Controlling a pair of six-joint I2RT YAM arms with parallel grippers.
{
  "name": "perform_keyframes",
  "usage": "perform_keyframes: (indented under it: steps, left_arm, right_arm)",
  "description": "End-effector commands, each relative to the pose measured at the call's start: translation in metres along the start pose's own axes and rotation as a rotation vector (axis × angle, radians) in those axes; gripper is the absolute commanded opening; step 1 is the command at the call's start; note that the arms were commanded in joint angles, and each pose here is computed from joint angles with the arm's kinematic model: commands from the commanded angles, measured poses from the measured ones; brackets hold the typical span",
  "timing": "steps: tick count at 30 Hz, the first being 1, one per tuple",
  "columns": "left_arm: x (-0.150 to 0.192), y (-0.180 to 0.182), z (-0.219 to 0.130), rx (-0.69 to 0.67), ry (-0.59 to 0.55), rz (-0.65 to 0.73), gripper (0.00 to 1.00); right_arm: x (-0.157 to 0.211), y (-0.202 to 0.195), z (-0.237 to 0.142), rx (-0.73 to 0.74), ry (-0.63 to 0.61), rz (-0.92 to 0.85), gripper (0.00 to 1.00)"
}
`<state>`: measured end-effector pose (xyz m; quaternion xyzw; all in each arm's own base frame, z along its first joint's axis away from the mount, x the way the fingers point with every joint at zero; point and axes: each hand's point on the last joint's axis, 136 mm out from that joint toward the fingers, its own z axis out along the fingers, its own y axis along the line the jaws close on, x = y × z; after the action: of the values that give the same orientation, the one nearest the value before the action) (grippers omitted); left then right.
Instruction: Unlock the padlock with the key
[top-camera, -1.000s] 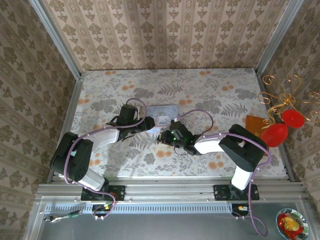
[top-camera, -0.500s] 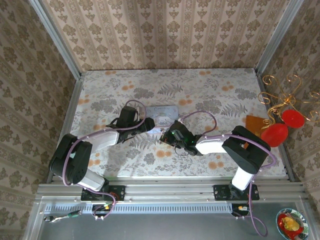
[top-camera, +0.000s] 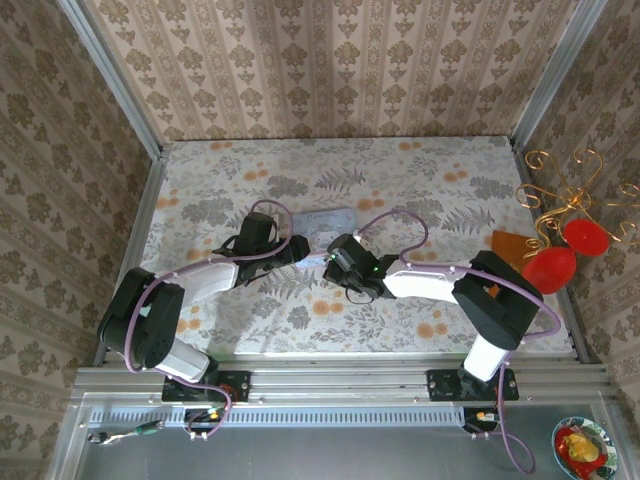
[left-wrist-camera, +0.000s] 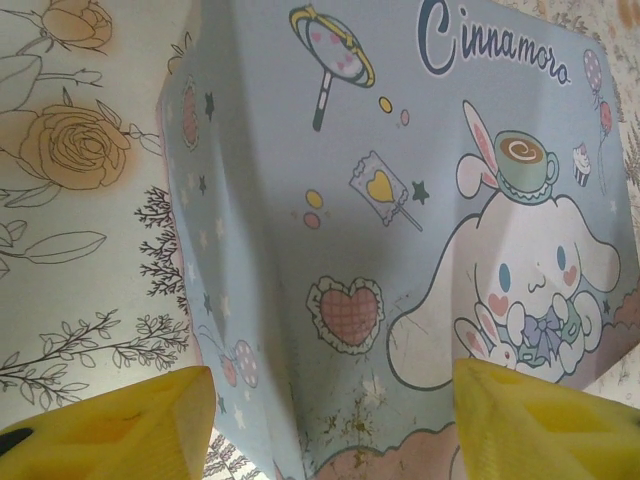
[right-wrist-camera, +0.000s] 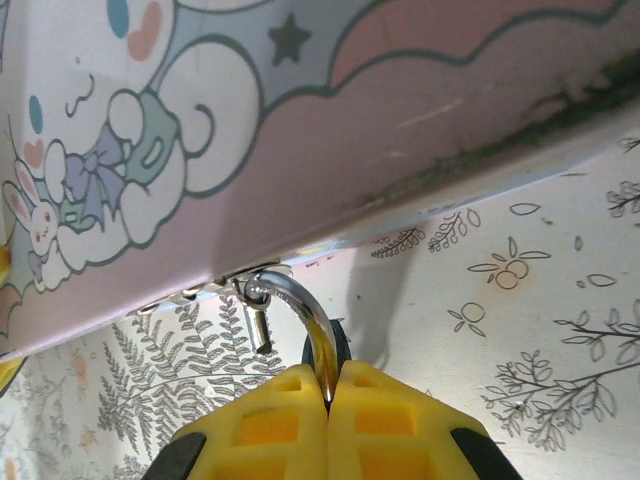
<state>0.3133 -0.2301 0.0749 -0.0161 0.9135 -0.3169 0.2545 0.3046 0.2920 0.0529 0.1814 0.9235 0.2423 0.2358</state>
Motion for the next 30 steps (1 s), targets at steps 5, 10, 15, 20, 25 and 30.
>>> perform_keyframes:
  steps: [5, 10, 15, 20, 25, 30]
  left_arm:
    - [0.043, 0.051, 0.004, -0.208, 0.132, -0.039, 0.63]
    - [0.044, 0.049, 0.007, -0.215, 0.138, -0.028, 0.63]
    - [0.046, 0.046, 0.01, -0.229, 0.146, -0.009, 0.63]
    - [0.048, 0.046, 0.01, -0.244, 0.146, -0.006, 0.63]
    - [0.051, 0.044, 0.01, -0.25, 0.144, -0.003, 0.63]
    - [0.055, 0.036, 0.014, -0.236, 0.141, -0.009, 0.63]
  right_arm:
    - [-0.018, -0.042, -0.007, 0.209, -0.067, -0.047, 0.0]
    - [-0.027, -0.044, -0.012, 0.245, -0.095, -0.077, 0.0]
    - [-0.03, -0.051, -0.015, 0.302, -0.104, -0.118, 0.0]
    - [-0.032, -0.046, -0.014, 0.25, -0.118, -0.087, 0.0]
    - [-0.039, -0.042, -0.011, 0.17, -0.129, 0.008, 0.0]
    - [-0.044, -0.039, -0.004, 0.12, -0.149, 0.11, 0.0]
